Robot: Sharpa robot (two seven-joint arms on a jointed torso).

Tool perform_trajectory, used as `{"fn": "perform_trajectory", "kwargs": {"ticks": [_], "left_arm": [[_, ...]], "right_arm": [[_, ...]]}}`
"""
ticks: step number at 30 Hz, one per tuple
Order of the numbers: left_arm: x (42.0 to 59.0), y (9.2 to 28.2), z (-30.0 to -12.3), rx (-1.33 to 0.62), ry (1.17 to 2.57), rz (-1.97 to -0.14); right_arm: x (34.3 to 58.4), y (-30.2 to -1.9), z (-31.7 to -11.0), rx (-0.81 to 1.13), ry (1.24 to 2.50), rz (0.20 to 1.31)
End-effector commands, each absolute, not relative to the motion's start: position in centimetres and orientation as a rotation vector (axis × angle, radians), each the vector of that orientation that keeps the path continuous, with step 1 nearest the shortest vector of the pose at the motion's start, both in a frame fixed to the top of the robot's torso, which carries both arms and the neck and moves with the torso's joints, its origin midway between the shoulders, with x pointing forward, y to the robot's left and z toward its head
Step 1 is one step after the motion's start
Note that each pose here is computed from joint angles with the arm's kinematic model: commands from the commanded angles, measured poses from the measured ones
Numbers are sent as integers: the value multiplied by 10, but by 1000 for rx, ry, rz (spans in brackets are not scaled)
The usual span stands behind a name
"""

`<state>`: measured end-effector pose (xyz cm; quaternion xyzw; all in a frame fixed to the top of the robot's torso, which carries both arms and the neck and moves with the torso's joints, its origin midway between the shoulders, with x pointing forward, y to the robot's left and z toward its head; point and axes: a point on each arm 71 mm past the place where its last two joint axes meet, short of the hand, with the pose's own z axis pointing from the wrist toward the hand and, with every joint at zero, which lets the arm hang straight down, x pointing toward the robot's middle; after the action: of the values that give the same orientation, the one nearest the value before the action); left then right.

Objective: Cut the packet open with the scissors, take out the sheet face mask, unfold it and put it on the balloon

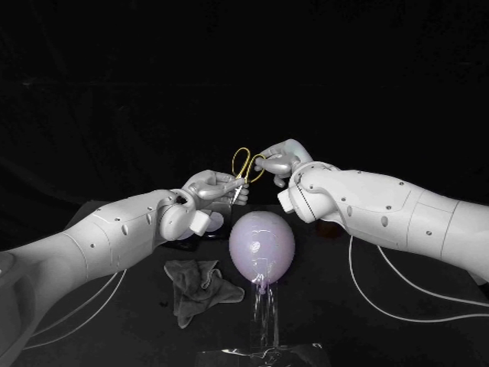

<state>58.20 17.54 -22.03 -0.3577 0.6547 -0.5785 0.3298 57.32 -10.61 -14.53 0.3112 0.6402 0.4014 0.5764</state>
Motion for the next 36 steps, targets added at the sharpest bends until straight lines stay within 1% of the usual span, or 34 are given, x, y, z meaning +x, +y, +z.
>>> {"fn": "perform_trajectory", "kwargs": {"ticks": [1, 9, 14, 15, 19, 25, 29, 32, 36], "left_arm": [[582, 174, -218, -943, 1706, -1525], [582, 175, -219, -932, 1712, -1518], [582, 178, -219, -911, 1725, -1507], [582, 178, -219, -902, 1732, -1503], [582, 180, -220, -871, 1760, -1488], [581, 184, -222, -849, 1789, -1474], [581, 187, -222, -844, 1800, -1467], [580, 189, -223, -842, 1809, -1463], [580, 189, -223, -834, 1825, -1463]], "right_arm": [[574, -105, -142, 672, 1478, 1001], [576, -118, -140, 636, 1482, 1052], [582, -141, -136, 571, 1466, 1047], [583, -146, -134, 547, 1463, 1041], [586, -167, -126, 350, 1438, 971], [584, -188, -117, 130, 1419, 921], [579, -188, -108, -38, 1406, 892], [572, -178, -101, -186, 1398, 854], [564, -157, -96, -373, 1385, 785]]}}
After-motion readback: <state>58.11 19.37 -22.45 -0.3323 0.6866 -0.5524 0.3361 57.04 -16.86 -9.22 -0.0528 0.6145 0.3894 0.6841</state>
